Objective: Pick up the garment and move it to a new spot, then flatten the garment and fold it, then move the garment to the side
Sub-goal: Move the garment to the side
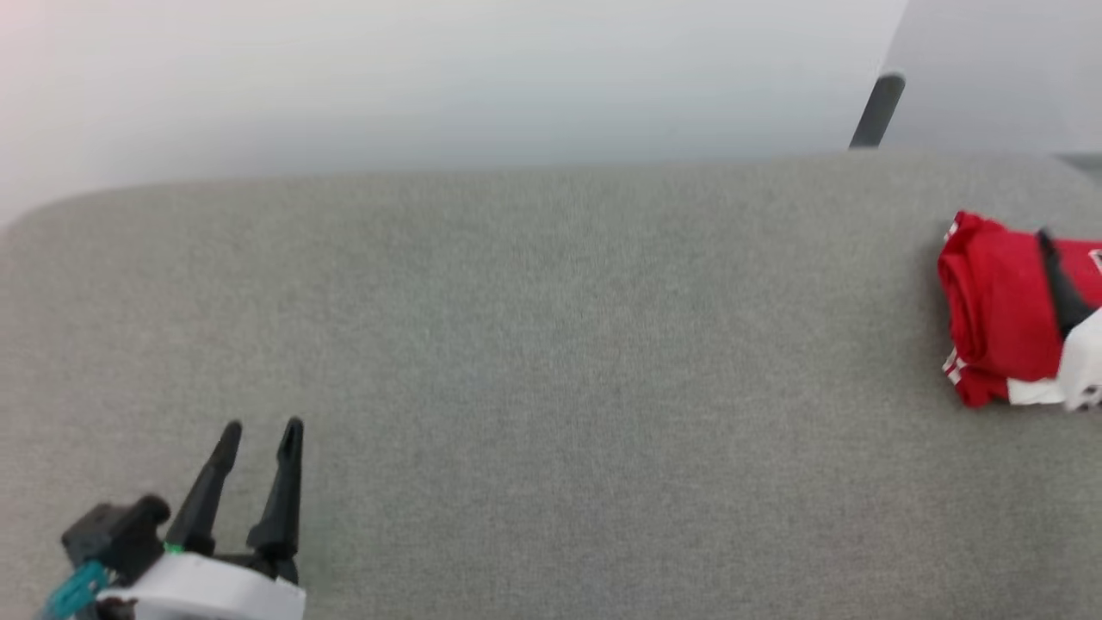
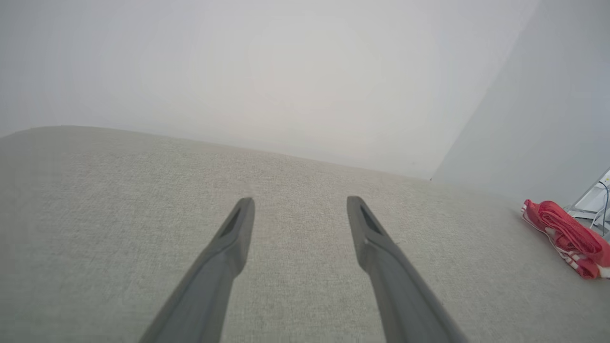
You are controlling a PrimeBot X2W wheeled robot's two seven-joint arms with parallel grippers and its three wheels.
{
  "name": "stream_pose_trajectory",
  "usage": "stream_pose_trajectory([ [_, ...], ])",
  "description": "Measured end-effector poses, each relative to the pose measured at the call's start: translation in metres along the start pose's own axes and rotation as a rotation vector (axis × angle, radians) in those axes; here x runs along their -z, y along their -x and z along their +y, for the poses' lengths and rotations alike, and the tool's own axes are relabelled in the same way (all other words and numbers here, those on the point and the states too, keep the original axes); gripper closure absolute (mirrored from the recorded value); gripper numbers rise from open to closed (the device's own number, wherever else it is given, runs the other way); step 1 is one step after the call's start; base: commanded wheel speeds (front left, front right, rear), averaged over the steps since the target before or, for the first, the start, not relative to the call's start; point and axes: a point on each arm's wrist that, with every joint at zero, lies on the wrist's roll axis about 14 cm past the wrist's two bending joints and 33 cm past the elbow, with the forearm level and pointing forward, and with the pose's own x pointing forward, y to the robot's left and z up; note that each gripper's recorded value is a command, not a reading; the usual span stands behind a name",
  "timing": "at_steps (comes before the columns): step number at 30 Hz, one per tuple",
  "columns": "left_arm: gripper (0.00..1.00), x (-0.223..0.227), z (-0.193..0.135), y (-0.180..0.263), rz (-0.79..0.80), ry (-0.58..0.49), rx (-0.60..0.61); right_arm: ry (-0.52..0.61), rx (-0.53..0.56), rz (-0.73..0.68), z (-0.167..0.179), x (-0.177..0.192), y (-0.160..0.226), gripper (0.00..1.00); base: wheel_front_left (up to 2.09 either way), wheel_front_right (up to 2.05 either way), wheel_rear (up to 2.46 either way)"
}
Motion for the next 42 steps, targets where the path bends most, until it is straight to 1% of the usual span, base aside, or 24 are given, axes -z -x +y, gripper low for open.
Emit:
stream_pose_trajectory([
  [5,0.00,-0.016,0.009,0.022,-0.041,-0.018,-0.041,-0.079,-0.018,-0.070,0.018,-0.009,0.025,0.00,0.00,0.00,0.00],
  [11,0.00,-0.036,0.017,0.045,-0.105,-0.026,-0.086,-0.161,-0.010,-0.146,0.027,-0.016,0.054,0.00,0.00,0.00,0.00],
  [16,0.00,-0.044,0.025,0.060,-0.131,-0.032,-0.117,-0.197,0.001,-0.190,0.034,-0.015,0.076,0.00,0.00,0.00,0.00],
  [24,0.00,-0.048,0.037,0.077,-0.154,-0.031,-0.164,-0.259,-0.006,-0.210,0.058,-0.004,0.100,0.00,0.00,0.00,0.00],
  [30,0.00,-0.048,0.043,0.085,-0.157,-0.033,-0.185,-0.304,-0.009,-0.199,0.076,0.006,0.115,0.00,0.00,0.00,0.00],
  [35,0.00,-0.046,0.046,0.089,-0.150,-0.030,-0.199,-0.322,-0.003,-0.189,0.084,0.011,0.126,0.00,0.00,0.00,0.00],
  [42,0.00,-0.044,0.048,0.089,-0.146,-0.027,-0.205,-0.339,0.010,-0.187,0.087,0.012,0.136,0.00,0.00,0.00,0.00],
])
